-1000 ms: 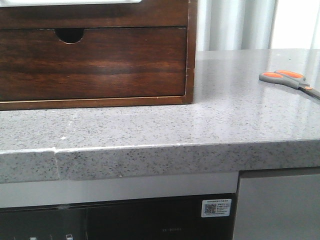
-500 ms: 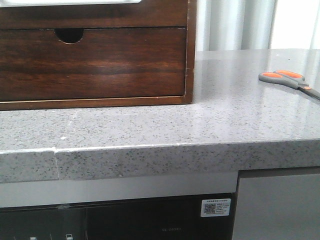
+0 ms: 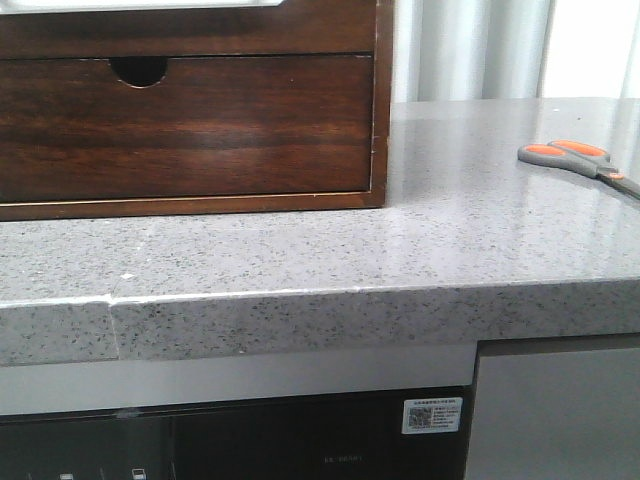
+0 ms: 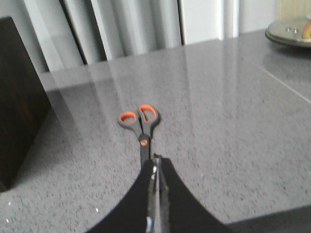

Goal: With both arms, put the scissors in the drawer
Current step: 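Close the left gripper on the white drawer handle, then pull the drawer out toward the robot with the left gripper, then lower the right gripper onto the orange-handled scissors and grasp them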

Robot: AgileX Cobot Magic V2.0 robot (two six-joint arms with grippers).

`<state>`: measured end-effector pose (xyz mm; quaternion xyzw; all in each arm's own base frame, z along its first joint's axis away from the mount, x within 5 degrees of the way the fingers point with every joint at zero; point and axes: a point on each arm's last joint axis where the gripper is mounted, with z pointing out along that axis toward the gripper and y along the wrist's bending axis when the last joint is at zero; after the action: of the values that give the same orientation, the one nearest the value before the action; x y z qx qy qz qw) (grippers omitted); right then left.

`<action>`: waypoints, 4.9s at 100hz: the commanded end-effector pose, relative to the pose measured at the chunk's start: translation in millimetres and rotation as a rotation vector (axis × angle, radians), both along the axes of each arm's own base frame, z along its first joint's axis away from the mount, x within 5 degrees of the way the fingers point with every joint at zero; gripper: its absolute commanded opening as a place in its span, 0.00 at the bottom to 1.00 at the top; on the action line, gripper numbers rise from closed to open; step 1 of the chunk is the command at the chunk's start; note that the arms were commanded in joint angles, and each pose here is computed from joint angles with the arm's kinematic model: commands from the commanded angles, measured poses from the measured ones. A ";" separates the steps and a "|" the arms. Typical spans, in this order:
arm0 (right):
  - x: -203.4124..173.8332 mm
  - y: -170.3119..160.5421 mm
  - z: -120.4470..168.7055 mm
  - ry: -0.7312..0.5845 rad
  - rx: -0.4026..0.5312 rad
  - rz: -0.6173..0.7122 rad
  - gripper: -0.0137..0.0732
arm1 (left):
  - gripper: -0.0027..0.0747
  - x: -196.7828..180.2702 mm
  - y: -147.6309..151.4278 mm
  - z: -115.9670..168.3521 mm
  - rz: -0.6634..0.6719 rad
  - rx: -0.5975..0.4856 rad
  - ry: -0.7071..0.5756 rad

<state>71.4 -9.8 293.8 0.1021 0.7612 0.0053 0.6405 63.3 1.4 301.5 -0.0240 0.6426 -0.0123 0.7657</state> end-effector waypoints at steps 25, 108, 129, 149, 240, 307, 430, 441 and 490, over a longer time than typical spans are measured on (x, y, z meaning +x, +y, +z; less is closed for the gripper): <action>1.8 -0.2 12.2 -0.043 -0.010 -0.001 0.10 | 0.51 28.5 -23.7 14.9 -0.188 0.357 -0.098; 1.7 -0.6 6.4 0.002 -0.005 -0.005 0.10 | 0.51 134.6 -100.1 24.2 -0.563 1.064 -0.053; 1.7 -0.6 6.4 0.002 -0.005 -0.005 0.10 | 0.51 149.3 -105.0 27.1 -0.554 1.161 -0.071; 1.7 -0.6 6.4 0.002 -0.005 -0.005 0.10 | 0.50 156.5 -105.7 20.9 -0.545 1.255 -0.062; 1.7 -0.6 6.4 0.002 -0.005 -0.005 0.10 | 0.01 131.6 -94.6 35.3 -0.477 1.268 -0.118; 1.7 -0.6 6.4 0.002 -0.005 -0.005 0.10 | 0.01 66.0 -79.1 10.5 -0.503 1.216 -0.243; 26.9 11.6 -2.2 0.248 -0.116 0.173 0.17 | 0.47 16.2 -79.7 30.0 -0.592 0.852 -0.452; 45.3 12.6 6.5 0.293 -0.133 0.175 0.35 | 0.47 4.2 -69.9 38.4 -0.552 0.778 -0.495; 150.9 17.6 50.1 0.487 -0.118 0.155 0.63 | 0.47 -21.8 -45.1 46.4 -0.449 0.691 -0.531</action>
<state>198.7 9.6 326.4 0.0039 0.9033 -0.0036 0.4290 45.2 -44.0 336.7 0.3901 0.3957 0.0545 0.8296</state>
